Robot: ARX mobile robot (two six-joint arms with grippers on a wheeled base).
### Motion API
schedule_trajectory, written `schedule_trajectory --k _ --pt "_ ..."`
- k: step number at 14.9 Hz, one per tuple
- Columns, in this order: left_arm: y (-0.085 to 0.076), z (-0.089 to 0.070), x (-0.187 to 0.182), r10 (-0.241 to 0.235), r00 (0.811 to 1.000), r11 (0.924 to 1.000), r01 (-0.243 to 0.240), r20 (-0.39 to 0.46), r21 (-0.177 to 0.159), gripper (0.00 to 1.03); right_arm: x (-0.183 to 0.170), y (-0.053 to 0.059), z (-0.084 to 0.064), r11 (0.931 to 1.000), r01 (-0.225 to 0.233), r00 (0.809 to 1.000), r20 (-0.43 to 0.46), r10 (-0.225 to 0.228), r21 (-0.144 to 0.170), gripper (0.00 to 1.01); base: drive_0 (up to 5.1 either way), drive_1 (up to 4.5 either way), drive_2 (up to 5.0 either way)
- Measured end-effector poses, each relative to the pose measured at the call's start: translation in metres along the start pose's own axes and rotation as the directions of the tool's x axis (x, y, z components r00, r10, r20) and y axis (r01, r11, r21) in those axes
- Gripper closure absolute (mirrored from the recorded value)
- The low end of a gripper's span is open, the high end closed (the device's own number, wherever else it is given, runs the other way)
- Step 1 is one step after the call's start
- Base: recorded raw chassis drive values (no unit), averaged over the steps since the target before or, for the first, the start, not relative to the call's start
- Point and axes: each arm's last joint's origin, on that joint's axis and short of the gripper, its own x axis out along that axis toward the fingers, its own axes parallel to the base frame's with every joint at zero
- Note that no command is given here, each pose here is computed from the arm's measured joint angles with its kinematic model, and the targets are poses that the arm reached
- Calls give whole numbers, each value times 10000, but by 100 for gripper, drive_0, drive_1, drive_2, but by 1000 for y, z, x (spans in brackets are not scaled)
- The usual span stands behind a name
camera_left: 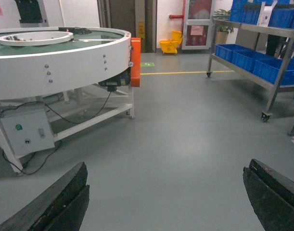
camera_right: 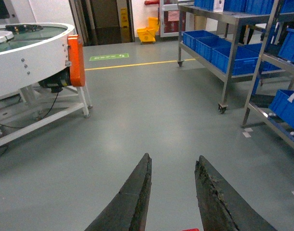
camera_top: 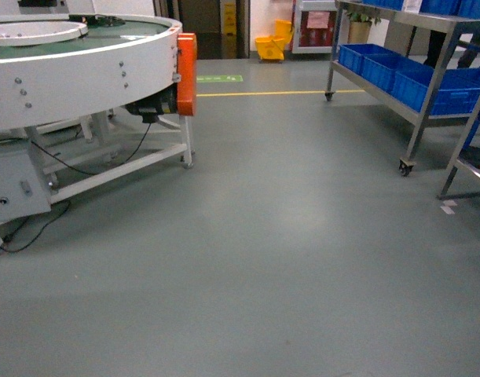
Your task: Pick red block from blue box to shelf
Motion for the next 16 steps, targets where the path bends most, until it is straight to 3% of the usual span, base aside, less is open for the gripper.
schedule_trajectory --k 5,16 --pt "0 0 0 4 10000 10000 -4 4 0 5 0 0 0 10000 0 10000 -4 0 0 77 -12 399 -422" --pt "0 0 0 0 10000 10000 0 4 0 5 0 0 0 10000 -3 10000 -12 3 0 77 -166 244 -577"
